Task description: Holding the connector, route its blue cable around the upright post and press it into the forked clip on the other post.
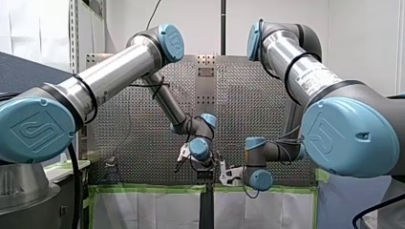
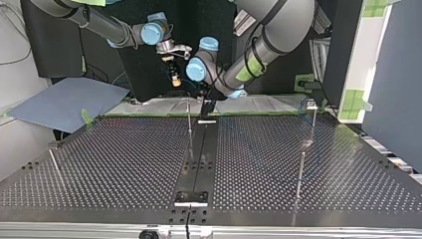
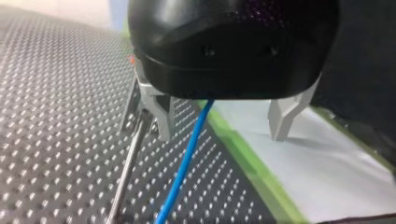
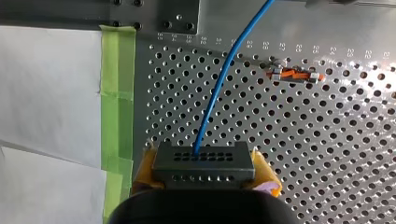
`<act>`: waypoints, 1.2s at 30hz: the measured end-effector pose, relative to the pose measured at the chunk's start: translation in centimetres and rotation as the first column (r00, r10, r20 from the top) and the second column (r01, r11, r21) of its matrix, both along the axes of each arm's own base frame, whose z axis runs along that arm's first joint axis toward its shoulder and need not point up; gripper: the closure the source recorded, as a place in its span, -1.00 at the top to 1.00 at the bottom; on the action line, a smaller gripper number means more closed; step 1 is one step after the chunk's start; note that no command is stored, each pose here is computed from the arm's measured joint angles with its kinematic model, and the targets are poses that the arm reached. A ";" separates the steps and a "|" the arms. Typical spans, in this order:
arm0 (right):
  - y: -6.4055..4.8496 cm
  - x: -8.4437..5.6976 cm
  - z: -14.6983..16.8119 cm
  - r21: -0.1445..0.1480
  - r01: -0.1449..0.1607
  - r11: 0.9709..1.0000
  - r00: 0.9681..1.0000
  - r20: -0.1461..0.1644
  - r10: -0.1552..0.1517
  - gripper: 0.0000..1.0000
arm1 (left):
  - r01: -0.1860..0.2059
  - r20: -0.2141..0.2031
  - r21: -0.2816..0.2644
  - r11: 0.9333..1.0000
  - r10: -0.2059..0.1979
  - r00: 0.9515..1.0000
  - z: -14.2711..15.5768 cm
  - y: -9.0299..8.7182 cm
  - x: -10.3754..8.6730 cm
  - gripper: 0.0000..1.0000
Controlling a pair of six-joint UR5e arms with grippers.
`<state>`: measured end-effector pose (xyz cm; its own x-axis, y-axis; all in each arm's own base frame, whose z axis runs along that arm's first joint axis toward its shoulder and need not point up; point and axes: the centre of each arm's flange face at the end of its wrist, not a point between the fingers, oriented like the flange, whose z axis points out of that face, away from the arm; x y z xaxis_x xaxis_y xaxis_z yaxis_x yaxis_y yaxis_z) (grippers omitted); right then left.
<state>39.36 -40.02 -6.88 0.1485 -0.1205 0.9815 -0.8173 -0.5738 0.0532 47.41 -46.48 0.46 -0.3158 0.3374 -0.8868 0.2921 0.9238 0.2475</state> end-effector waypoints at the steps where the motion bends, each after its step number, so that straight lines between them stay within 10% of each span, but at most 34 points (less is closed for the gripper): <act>1: 0.0 0.0 0.0 0.000 0.000 1.000 1.000 0.000 0.000 -0.95 | -0.015 0.004 -0.009 1.000 0.015 1.000 0.0 0.1 0.0 1.00; 27: -0.2 -0.1 0.0 -0.002 0.004 1.000 1.000 0.001 -0.004 -0.95 | -0.077 0.043 -0.130 0.988 0.083 0.996 -1.0 1.0 -0.2 1.00; 36: -0.4 -0.3 0.1 -0.004 0.008 1.000 1.000 0.002 -0.008 -0.95 | -0.065 0.051 -0.095 0.993 0.070 0.996 -1.3 1.2 -0.5 -0.62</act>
<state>39.10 -40.41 -6.82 0.1455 -0.1179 0.9823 -0.8222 -0.5666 0.0538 46.96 -45.24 -0.87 -0.2861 0.2324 -0.9296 0.2172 0.9606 0.1733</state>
